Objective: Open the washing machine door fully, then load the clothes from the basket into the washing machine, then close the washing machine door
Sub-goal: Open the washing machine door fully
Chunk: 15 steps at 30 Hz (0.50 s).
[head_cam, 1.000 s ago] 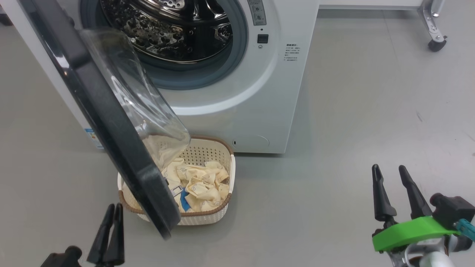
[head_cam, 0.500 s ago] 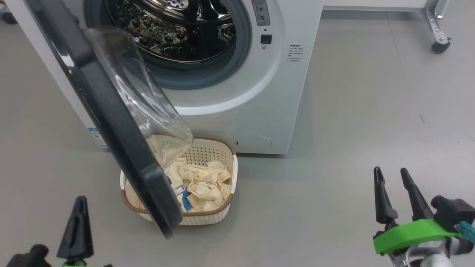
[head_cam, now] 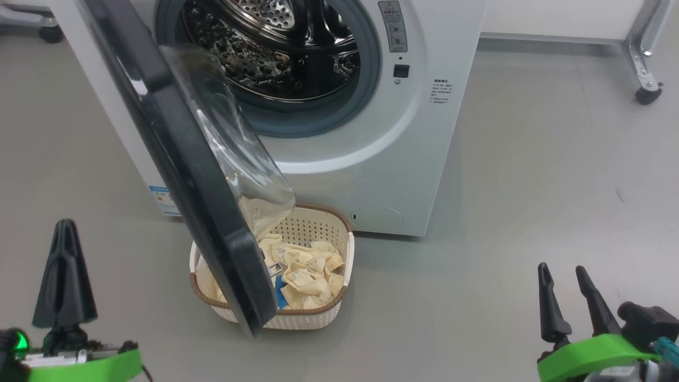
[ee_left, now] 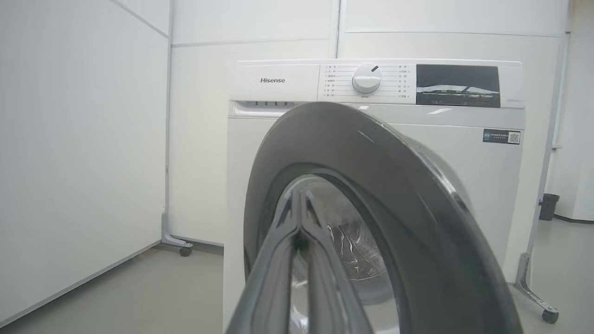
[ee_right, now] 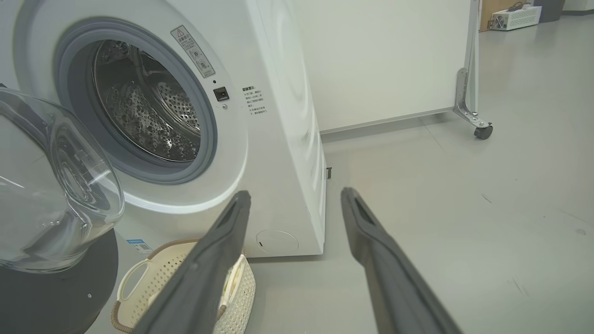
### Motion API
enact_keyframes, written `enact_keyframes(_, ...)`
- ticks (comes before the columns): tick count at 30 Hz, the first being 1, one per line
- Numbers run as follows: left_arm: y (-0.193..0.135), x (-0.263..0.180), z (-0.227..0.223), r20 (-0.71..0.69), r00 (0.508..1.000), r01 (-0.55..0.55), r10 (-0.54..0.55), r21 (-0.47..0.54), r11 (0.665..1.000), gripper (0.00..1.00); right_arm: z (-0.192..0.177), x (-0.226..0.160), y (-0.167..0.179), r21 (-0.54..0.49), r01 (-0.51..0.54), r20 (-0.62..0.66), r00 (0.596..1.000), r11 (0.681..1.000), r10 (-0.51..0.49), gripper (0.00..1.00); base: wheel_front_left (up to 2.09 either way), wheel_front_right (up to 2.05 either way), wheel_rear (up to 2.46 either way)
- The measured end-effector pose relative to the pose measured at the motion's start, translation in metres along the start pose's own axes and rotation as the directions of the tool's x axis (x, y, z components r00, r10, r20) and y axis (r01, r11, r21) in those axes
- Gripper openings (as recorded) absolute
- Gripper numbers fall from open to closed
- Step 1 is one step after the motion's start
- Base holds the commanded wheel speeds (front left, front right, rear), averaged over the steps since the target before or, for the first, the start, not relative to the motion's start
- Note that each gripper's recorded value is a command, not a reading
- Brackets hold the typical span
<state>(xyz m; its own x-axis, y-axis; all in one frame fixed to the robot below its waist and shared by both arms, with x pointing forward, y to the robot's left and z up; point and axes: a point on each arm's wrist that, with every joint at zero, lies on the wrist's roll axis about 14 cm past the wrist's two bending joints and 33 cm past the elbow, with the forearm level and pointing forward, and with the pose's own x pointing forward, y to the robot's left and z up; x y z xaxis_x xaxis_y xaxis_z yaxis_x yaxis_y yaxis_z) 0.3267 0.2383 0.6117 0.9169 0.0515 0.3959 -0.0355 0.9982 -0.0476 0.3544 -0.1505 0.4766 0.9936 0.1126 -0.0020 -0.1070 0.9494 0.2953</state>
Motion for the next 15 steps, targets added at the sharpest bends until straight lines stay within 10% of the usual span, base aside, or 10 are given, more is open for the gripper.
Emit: enact_keyframes(15, -0.116, 0.045, 0.14, 0.323, 0.888, 0.334, -0.327, 0.034, 0.942, 0.0, -0.009, 0.014, 0.026, 0.016, -0.079, -0.028, 0.996, 0.997, 0.079, 1.0, 0.0, 0.0, 0.0)
